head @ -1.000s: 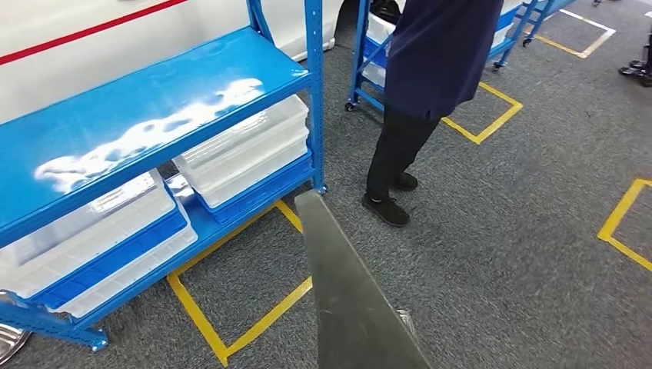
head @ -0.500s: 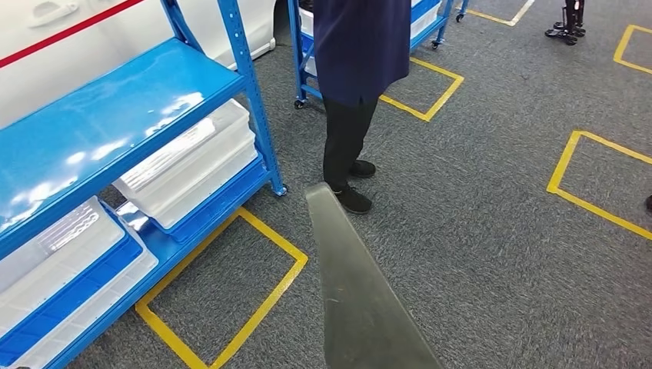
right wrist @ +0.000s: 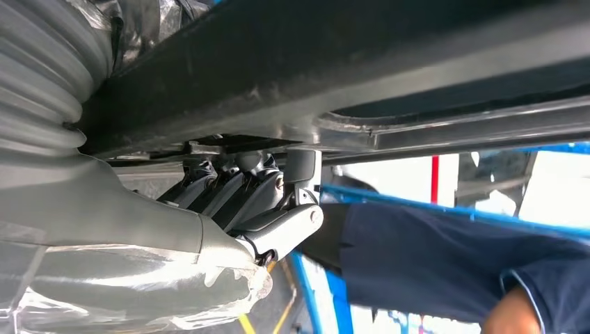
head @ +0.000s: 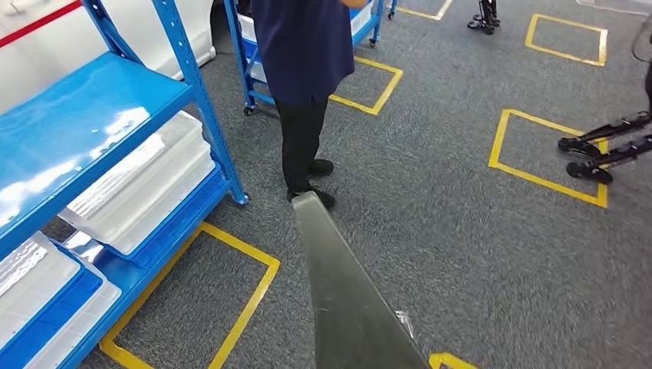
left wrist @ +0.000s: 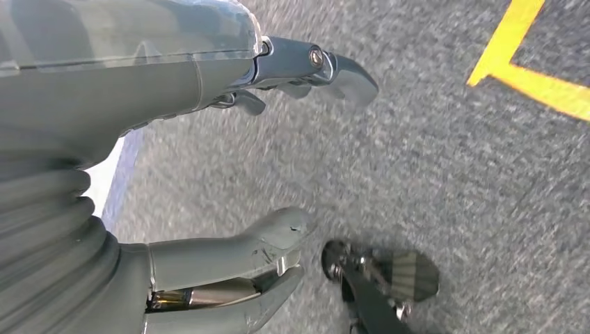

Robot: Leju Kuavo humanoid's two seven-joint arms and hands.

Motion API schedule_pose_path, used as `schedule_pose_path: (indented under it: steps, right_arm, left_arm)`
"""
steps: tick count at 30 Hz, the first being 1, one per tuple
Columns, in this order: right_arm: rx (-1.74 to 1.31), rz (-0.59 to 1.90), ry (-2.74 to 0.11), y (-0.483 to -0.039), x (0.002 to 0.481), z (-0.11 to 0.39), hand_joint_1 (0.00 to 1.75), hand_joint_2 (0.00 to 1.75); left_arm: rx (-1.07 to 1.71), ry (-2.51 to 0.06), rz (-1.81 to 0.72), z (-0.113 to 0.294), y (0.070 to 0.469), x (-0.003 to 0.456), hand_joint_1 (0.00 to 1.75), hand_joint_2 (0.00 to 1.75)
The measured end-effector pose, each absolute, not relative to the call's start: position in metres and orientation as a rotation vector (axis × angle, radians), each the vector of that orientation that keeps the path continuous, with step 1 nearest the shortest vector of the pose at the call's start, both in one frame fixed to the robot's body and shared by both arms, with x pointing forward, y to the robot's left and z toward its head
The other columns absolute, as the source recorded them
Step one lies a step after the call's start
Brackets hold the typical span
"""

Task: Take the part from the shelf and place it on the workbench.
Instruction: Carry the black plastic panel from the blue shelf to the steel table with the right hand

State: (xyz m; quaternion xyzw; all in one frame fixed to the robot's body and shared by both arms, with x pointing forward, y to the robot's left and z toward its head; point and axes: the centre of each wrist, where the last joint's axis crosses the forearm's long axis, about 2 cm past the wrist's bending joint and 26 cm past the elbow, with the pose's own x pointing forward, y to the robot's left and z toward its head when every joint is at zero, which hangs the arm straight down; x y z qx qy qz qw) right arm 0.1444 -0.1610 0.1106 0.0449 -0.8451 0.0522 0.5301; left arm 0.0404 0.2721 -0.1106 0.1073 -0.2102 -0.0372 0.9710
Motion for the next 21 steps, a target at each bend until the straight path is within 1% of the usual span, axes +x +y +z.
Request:
schedule_pose_path:
  steps: [21]
  right_arm:
    - [0.103,0.126,-1.997,-0.1607,0.1427,0.1071,1.75,1.75]
  left_arm:
    - [0.21,-0.419,-0.065,-0.1104,0.268,0.0399,0.0,1.75]
